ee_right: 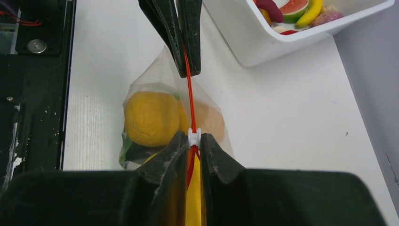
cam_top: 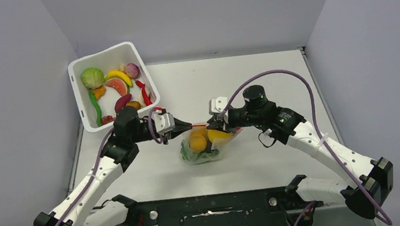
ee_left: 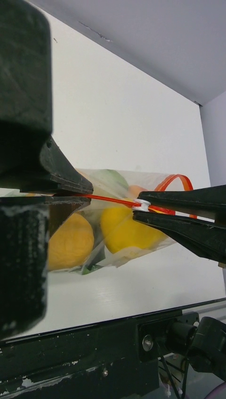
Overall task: Place the food in the zip-top bag and seal the zipper
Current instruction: Zip the zipper food storage bag at the center of the board.
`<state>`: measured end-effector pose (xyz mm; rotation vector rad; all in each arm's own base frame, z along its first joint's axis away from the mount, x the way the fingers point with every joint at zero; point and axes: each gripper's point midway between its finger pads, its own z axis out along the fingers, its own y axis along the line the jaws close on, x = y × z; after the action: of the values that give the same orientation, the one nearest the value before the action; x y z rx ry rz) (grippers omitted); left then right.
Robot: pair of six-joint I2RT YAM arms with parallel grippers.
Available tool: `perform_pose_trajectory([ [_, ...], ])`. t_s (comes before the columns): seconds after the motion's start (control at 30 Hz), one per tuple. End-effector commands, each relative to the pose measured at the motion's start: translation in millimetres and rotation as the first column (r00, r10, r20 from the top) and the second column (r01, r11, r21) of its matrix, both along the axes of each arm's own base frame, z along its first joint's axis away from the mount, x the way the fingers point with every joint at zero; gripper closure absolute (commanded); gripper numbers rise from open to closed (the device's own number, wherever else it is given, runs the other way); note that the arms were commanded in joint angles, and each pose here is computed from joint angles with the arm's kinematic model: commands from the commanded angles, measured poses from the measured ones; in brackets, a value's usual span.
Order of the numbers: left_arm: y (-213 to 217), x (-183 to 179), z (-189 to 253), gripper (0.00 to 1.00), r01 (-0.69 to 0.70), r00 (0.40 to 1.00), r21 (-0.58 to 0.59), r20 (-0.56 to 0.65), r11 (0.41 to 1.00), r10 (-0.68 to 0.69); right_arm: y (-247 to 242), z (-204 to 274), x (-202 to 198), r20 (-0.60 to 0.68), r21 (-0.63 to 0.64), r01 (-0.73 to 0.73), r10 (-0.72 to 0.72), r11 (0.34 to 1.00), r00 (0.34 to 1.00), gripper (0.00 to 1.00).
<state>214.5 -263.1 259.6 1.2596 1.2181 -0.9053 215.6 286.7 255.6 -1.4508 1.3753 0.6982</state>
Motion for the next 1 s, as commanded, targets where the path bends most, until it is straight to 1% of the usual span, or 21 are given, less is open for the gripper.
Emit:
perform_pose_trajectory([
  [0.0,14,13,28,1.0,-0.083,0.993,-0.017,0.082,0.996,0.084,-16,31,13,0.104,0.05,0.064,-0.069,0.997,0.992,1.0],
  [0.2,18,15,24,1.0,-0.107,0.991,-0.012,0.083,0.994,0.108,-27,28,15,0.096,0.033,0.092,-0.094,0.995,0.991,1.0],
  [0.5,21,20,22,1.0,-0.136,0.987,-0.004,0.082,0.991,0.136,-52,21,21,0.081,-0.006,0.17,-0.169,0.985,0.982,1.0],
  [0.97,30,34,18,1.0,-0.222,0.972,0.012,0.087,0.975,0.22,-78,24,25,0.009,0.004,0.285,-0.285,0.959,0.959,1.0],
])
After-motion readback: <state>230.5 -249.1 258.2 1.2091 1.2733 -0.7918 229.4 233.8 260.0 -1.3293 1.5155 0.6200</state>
